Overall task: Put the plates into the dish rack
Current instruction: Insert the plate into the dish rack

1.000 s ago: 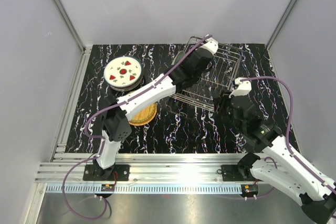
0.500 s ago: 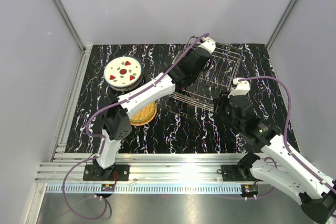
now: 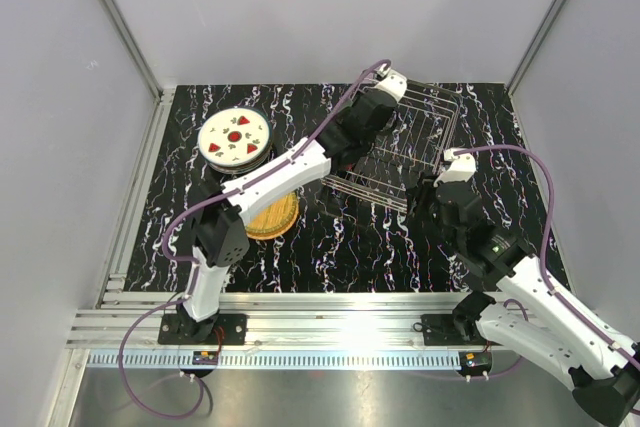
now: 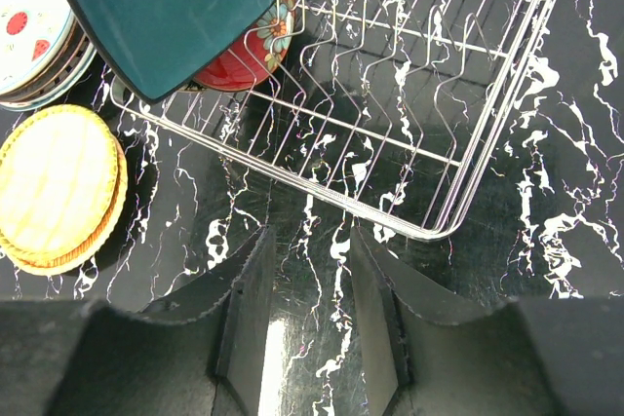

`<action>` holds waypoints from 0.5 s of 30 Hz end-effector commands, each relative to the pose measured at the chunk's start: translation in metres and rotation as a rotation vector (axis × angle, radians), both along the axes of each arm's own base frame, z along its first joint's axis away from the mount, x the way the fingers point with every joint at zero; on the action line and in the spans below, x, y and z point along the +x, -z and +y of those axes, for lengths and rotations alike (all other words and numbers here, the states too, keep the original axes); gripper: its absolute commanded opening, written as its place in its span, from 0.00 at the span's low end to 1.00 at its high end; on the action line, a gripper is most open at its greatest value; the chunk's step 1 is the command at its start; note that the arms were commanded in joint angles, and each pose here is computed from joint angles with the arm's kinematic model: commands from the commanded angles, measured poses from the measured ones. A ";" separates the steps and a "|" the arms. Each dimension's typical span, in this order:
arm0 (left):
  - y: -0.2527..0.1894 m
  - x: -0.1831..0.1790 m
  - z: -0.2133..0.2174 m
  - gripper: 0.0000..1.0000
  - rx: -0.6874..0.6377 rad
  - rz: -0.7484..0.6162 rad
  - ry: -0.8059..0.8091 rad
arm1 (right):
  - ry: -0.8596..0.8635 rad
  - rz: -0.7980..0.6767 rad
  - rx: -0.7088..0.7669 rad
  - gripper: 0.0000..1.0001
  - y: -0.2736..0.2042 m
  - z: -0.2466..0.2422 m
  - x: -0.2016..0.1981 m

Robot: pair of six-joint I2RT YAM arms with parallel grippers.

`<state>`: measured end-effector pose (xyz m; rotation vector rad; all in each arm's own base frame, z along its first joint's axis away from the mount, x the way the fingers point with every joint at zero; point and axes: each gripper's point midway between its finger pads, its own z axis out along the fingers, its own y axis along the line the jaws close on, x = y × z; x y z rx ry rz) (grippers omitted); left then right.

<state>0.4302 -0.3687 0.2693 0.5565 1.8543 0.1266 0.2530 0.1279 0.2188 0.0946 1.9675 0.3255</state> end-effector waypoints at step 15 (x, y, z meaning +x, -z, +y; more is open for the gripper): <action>-0.025 0.026 0.007 0.00 -0.212 -0.020 0.032 | 0.051 -0.022 -0.015 0.50 -0.002 -0.007 0.011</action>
